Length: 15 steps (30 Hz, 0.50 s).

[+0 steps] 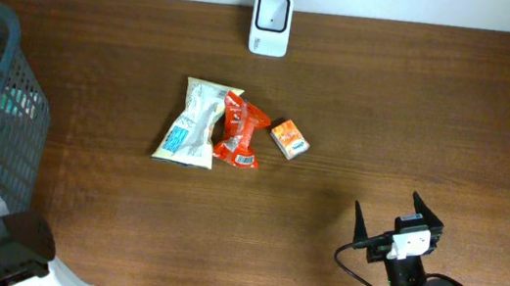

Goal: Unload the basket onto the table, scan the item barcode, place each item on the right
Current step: 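Take the green tissue pack from the basket and set it beside orange box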

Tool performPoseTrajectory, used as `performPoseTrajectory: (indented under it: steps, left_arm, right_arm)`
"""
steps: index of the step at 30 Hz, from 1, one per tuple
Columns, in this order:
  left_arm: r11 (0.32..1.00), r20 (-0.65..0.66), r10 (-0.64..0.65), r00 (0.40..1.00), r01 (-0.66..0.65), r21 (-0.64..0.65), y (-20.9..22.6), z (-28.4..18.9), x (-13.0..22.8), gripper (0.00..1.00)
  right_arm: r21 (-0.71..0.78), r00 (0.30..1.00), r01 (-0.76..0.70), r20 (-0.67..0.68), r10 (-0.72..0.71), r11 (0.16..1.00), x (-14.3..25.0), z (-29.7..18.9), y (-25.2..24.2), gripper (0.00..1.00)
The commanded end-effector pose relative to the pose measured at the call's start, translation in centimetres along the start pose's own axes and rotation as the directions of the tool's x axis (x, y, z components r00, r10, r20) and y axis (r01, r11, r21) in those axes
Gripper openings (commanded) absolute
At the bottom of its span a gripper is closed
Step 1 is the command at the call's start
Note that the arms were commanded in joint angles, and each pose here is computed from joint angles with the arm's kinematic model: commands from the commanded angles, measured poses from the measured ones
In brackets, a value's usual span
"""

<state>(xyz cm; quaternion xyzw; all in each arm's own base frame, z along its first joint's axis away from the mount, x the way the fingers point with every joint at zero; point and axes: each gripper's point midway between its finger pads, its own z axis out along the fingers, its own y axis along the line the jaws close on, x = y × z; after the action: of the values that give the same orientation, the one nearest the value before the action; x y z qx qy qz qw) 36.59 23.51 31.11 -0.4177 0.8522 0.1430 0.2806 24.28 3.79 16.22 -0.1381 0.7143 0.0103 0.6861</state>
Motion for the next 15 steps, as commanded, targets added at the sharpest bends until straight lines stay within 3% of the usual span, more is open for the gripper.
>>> performPoseTrajectory:
  steps: [1, 10, 15]
  left_arm:
    - [0.998, -0.06, -0.045, 0.997, 0.044, -0.034, 1.4, 2.9, 0.3, 0.82]
    - [0.996, -0.265, -0.045, 0.963, 0.021, -0.091, 1.0, 11.0, 4.2, 0.78]
    - [0.998, -0.331, 0.017, 0.944, 0.006, 0.067, 0.5, 16.6, 6.8, 0.77]
  right_arm:
    - [0.0, 1.0, -0.008, -0.006, 0.008, 1.0, 0.3, 0.0, 0.1, 0.99]
    - [0.0, 1.0, -0.008, -0.006, 0.008, 1.0, 0.3, 0.0, 0.1, 0.98]
    - [0.0, 1.0, -0.008, -0.006, 0.008, 1.0, 0.3, 0.0, 0.1, 0.99]
